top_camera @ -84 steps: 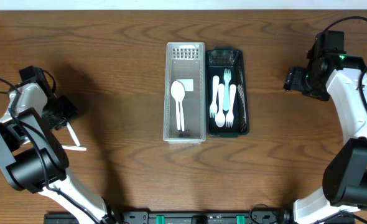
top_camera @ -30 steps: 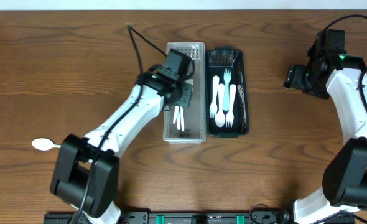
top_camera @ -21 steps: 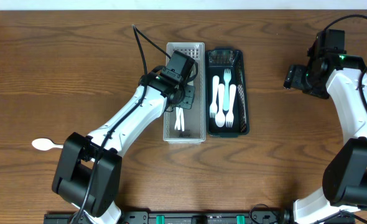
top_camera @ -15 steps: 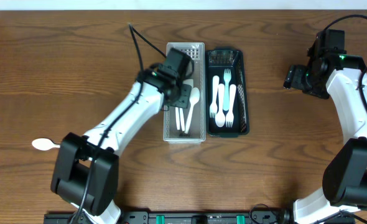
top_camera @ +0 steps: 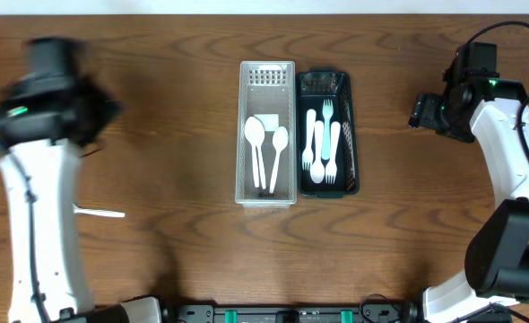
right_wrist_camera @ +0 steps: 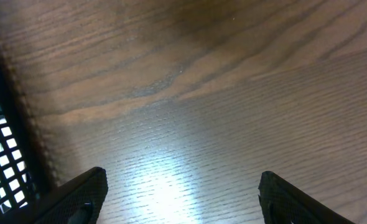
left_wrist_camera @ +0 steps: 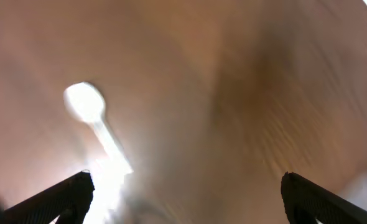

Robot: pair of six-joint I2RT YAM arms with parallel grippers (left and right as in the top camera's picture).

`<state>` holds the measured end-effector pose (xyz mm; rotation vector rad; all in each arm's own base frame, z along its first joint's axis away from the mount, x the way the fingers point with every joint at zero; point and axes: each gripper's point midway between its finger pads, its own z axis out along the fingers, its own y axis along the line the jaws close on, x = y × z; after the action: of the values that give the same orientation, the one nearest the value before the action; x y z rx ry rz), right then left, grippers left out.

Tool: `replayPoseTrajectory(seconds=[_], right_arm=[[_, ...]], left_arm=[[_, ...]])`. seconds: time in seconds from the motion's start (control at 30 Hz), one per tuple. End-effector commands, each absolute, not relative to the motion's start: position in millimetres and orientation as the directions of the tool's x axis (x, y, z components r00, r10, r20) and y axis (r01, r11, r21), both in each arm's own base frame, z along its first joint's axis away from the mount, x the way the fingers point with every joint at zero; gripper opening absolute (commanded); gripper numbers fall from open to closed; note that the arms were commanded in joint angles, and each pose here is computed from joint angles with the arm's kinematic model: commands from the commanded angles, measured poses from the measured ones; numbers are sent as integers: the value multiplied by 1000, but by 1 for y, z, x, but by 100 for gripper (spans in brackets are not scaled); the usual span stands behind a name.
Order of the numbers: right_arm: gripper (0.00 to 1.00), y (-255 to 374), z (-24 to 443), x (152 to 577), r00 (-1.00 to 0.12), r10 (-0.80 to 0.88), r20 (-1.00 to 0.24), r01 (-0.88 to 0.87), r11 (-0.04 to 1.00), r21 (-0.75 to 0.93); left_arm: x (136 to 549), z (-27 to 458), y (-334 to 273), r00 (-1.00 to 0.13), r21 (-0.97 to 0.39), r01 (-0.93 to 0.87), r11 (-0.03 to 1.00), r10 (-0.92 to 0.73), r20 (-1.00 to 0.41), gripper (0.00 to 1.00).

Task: Pack container
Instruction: 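Grasp the last white spoon with the left gripper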

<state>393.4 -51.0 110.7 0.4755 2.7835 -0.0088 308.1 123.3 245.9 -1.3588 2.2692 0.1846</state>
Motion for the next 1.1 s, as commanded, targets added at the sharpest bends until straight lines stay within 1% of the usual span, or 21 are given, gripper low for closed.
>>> replayPoseTrajectory(seconds=[0.0, 0.13, 0.23, 0.3, 0.4, 0.5, 0.6, 0.67, 0.77, 0.9, 1.07], right_arm=[[81, -54, 111, 393, -897, 314, -310, 318, 947, 39], [82, -54, 111, 393, -897, 314, -312, 318, 947, 39], [82, -54, 110, 393, -898, 313, -310, 318, 947, 38], [81, -54, 110, 392, -898, 313, -309, 318, 947, 38], [81, -54, 110, 393, -898, 313, -309, 318, 947, 38], [81, -54, 111, 393, -898, 313, -310, 318, 947, 38], [81, -54, 111, 393, -897, 313, -312, 317, 947, 39], [81, -54, 111, 393, -897, 314, -313, 318, 947, 39], [81, -54, 111, 393, -897, 313, -311, 317, 948, 39], [81, -53, 110, 391, -900, 314, -304, 318, 947, 37], [81, -53, 110, 391, -900, 314, -301, 318, 947, 37]], left_arm=[[281, 214, 157, -124, -160, -968, 192, -924, -361, 98], [251, 173, 185, 22, -103, -995, 10, -954, -299, 98], [237, 136, 195, 82, -92, -994, -61, -966, -247, 98], [227, 113, 200, 107, -87, -992, -89, -968, -225, 98], [218, 84, 208, 87, -76, -994, -72, -973, -214, 98], [210, 61, 210, 53, -36, -998, -47, -979, -195, 98], [213, 42, 212, -27, 2, -1000, 27, -986, -166, 98], [215, 30, 210, -55, 18, -998, 53, -989, -140, 98], [213, 18, 209, -60, 43, -998, 56, -991, -116, 98], [217, 10, 212, -109, 48, -993, 104, -987, -116, 98], [221, 6, 215, -110, 40, -994, 106, -986, -124, 98]])
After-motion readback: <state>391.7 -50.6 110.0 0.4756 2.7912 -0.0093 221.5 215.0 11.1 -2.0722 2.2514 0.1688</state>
